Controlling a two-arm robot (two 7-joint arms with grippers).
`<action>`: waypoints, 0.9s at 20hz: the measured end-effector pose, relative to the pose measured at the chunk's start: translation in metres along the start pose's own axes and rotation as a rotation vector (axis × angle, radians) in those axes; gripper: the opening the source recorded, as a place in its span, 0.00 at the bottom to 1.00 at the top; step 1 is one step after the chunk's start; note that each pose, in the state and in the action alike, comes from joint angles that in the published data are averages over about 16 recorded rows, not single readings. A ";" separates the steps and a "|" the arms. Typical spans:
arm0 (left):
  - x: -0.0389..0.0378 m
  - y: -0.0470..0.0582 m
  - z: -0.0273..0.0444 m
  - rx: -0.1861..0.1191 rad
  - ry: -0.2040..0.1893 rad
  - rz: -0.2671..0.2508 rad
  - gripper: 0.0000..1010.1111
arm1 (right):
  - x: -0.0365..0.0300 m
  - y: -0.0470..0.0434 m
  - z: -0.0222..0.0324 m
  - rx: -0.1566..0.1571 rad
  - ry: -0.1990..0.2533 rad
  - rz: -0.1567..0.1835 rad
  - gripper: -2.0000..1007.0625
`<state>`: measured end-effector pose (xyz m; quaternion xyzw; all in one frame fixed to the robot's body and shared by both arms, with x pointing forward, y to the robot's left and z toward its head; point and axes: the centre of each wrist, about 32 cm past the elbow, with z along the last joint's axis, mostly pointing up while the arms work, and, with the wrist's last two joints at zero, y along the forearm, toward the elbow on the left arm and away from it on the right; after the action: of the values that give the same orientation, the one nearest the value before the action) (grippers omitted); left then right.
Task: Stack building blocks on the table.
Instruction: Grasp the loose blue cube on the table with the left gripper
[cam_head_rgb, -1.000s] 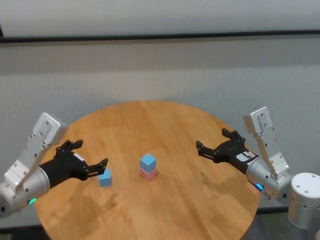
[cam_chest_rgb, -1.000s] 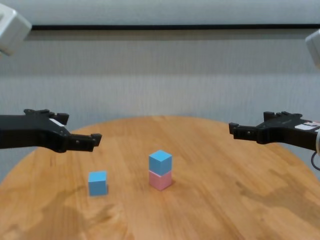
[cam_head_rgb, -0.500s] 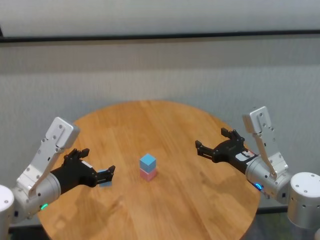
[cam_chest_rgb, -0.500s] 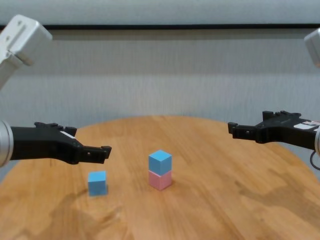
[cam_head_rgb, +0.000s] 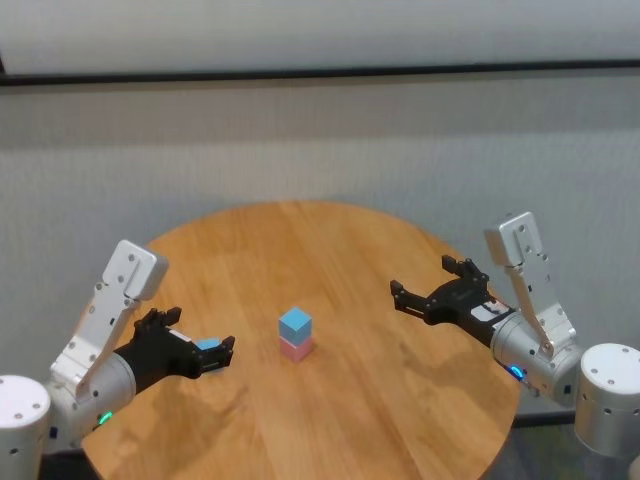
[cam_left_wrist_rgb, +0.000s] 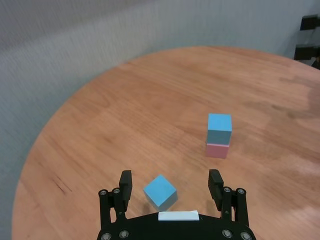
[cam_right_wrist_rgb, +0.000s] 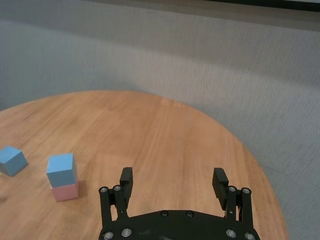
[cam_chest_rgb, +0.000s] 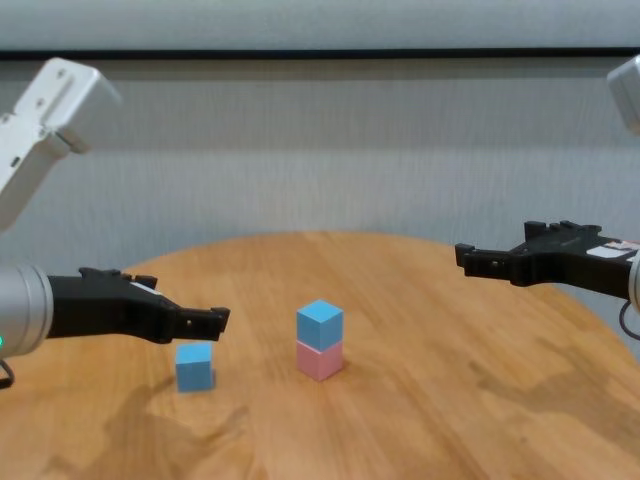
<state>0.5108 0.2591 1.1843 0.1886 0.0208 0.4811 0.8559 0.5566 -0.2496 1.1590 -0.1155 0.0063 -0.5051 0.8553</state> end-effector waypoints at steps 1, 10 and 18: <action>-0.0008 -0.001 -0.0007 0.004 0.004 0.003 0.99 | 0.0000 0.0000 0.0000 0.000 0.000 0.000 0.99; -0.0043 -0.014 -0.0074 0.039 0.033 0.021 0.99 | -0.0002 0.0003 0.0001 0.000 -0.001 0.000 0.99; -0.0049 -0.025 -0.0123 0.057 0.056 0.027 0.99 | -0.0002 0.0004 0.0002 0.000 -0.001 0.001 0.99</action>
<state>0.5261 0.2470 1.1635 0.1995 0.0561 0.4968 0.8427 0.5568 -0.2493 1.1590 -0.1156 0.0060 -0.5048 0.8554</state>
